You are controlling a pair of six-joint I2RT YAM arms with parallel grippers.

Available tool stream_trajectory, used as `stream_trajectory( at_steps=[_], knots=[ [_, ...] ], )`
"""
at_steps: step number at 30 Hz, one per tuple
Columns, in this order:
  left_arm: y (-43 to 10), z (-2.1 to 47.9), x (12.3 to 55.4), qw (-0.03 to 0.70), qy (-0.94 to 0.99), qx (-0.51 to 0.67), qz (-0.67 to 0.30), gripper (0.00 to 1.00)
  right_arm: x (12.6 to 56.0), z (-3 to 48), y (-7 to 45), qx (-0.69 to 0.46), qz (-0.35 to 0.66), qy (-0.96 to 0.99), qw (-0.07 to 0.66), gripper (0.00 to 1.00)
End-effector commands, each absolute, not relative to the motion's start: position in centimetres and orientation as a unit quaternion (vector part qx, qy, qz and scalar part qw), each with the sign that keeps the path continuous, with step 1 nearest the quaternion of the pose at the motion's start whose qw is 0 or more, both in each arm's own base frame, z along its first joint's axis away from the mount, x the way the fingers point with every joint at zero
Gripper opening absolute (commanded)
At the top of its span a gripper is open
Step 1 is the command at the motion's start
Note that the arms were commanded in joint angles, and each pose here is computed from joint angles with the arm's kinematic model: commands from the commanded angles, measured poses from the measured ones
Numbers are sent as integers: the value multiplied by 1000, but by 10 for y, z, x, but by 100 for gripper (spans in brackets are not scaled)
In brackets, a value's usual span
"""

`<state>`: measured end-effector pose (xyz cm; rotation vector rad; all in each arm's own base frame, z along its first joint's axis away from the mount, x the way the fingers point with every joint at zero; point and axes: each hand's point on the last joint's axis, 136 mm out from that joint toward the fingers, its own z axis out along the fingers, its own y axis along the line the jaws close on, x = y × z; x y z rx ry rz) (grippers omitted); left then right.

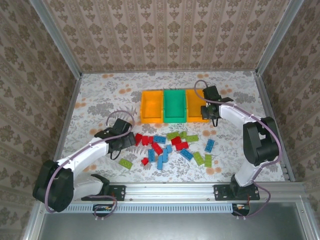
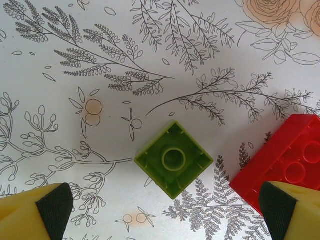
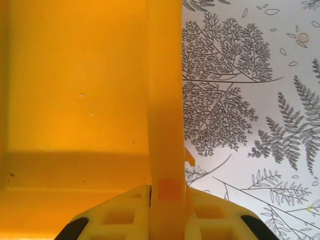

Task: Sort the legos into containers by color

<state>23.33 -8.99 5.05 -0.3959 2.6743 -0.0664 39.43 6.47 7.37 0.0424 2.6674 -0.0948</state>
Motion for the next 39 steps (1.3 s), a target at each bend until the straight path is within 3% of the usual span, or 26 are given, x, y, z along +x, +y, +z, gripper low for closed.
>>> stream_trajectory(
  at_steps=[1,11,19,27,39],
  knots=[
    [-89,51,233,211,965,-153,-15,99,388,83,46,3,-88,966,242,22],
    [-89,48,237,202,966,-161,-10,95,384,102,47,21,-72,960,269,44],
    [-82,37,238,183,974,-137,4,89,377,107,46,27,-65,958,278,53],
    [-96,27,242,162,975,-151,-37,88,377,105,48,32,-59,959,277,56],
    [-100,26,249,159,976,-143,-33,67,374,103,47,33,-59,959,274,56]
  ],
)
